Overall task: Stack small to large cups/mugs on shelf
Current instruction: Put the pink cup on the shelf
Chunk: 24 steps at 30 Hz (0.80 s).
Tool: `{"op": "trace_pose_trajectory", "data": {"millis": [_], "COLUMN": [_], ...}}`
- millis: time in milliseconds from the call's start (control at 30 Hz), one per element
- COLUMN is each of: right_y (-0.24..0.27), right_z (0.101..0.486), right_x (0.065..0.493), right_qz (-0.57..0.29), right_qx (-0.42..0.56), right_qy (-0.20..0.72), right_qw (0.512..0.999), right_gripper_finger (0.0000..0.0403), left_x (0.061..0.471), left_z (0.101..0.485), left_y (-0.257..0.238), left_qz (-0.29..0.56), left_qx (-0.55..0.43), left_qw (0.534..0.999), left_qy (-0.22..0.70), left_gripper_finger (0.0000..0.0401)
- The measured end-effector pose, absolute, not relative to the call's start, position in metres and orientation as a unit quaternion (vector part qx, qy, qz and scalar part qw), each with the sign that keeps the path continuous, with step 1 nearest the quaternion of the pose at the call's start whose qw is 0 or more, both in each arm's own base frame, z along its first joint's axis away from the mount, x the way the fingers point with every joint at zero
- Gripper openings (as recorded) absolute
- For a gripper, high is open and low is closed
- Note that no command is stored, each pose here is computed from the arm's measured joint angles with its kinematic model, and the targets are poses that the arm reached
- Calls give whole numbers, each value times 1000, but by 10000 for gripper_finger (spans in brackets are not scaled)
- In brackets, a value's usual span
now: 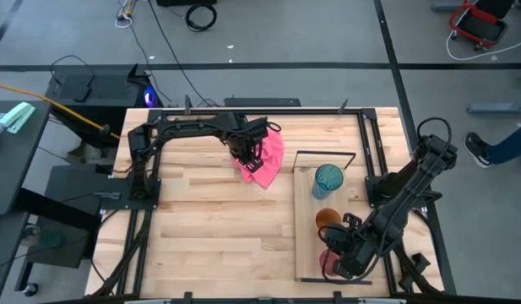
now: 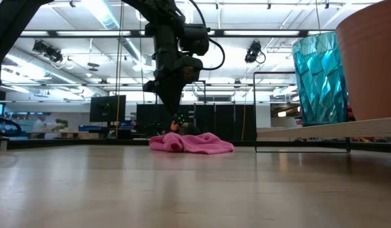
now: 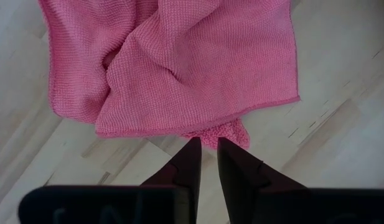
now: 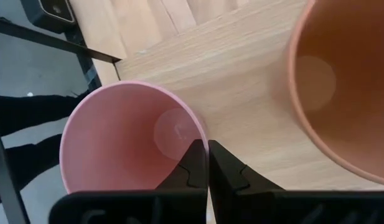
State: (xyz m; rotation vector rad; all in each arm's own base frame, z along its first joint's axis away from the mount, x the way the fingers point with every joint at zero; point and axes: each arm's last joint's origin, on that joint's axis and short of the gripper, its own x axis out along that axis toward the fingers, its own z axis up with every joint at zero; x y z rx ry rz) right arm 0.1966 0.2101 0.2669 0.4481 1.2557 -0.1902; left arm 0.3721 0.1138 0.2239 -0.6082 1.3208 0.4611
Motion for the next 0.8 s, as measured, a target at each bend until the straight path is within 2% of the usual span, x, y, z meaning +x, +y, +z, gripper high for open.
{"op": "trace_pose_trajectory", "data": {"millis": [800], "right_y": [210], "right_z": [263], "right_x": [197], "right_qz": [-90], "right_qx": [204], "right_qy": [583], "right_qw": [781], "right_gripper_finger": [18], "left_x": [373], "left_z": [224], "left_y": [110], "left_qz": [206], "left_qx": [-273], "left_qw": [724], "left_qy": [600], "left_gripper_finger": [58]}}
